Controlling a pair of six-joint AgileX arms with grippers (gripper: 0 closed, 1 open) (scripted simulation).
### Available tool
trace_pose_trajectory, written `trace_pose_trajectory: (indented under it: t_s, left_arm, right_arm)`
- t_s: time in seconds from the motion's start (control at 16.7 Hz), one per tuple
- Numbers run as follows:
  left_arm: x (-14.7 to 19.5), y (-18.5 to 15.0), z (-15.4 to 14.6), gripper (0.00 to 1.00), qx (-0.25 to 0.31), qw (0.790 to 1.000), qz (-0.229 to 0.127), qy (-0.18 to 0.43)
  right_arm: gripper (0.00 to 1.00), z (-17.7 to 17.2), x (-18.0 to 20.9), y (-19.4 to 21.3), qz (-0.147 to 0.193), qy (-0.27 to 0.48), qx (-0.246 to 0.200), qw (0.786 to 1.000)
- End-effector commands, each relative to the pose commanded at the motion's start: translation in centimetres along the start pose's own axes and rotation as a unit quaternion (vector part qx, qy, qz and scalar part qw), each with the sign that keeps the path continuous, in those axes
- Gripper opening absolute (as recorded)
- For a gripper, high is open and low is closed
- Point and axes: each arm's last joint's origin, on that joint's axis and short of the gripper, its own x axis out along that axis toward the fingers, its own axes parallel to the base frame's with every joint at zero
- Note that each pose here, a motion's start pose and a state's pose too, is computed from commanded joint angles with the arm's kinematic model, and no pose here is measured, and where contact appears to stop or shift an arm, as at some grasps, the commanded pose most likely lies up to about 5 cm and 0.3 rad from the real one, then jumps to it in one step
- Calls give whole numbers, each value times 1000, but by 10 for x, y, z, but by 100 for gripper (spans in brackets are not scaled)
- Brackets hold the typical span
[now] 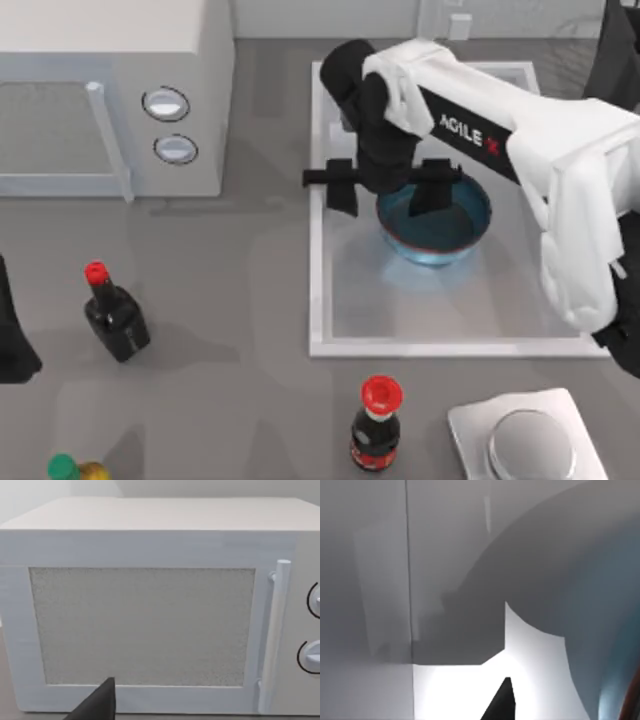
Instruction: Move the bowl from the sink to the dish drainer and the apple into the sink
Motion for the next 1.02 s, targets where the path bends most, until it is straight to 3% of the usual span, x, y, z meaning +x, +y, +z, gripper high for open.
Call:
trace_pose_trajectory:
  t_s: [0.54, 1.02]
  left_arm:
    - [0, 0, 0, 100, 0, 1000, 0, 0]
    - [0, 0, 0, 100, 0, 1000, 0, 0]
  right_arm:
    - [2, 0, 0, 0, 0, 0, 0, 1000]
    - [0, 0, 0, 0, 0, 0, 0, 1000]
